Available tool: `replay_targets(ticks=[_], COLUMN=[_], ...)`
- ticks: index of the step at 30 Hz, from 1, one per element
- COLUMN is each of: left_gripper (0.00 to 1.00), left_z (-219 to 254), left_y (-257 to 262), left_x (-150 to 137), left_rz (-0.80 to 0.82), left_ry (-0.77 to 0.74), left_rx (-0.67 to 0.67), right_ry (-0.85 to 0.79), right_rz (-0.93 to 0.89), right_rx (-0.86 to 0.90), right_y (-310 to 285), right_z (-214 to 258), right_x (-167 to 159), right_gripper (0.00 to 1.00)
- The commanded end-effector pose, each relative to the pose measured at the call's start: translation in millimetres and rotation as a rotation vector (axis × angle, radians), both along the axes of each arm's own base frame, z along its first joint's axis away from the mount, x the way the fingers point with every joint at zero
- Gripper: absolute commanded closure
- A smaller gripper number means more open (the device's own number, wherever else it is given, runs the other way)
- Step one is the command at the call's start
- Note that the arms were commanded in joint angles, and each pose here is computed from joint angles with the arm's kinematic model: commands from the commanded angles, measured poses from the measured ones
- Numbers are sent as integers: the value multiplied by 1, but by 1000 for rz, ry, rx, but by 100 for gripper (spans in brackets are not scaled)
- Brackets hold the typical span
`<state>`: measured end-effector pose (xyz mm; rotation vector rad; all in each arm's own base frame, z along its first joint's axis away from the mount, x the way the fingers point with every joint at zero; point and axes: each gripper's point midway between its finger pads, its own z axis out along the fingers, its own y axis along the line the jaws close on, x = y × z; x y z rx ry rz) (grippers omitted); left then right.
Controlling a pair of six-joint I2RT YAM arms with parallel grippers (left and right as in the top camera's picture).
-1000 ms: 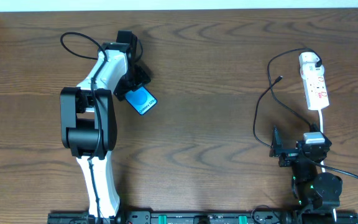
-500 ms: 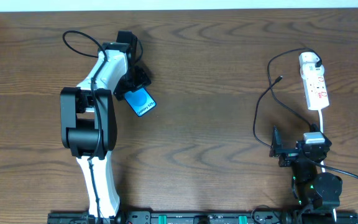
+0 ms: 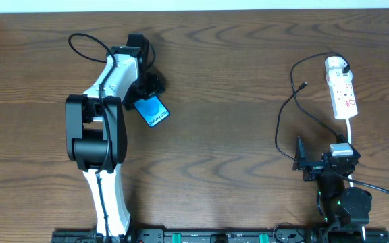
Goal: Plug charger to phone and switch on socket
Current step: 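Close the left gripper on the phone and tilt it upright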
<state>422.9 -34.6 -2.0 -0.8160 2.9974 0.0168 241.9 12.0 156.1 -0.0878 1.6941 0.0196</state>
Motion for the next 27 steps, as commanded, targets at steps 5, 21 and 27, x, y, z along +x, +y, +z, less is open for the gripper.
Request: replay_targets(ticks=[5,21,27], left_gripper=[0,5,16], left_z=[-36,-44,-44], left_y=[6,-5,-4], left_x=[-32,-44,-44], left_rz=[92,167,167], left_ry=[126,163,162], left_rx=[32,-26,-27], right_ry=[0,0,0], right_rz=[1,1,1], right_rx=[-13,-13,-13], right_y=[0,0,0], right_z=[-2,-2,-2], right_x=[0,0,0], right_gripper=[1,1,1])
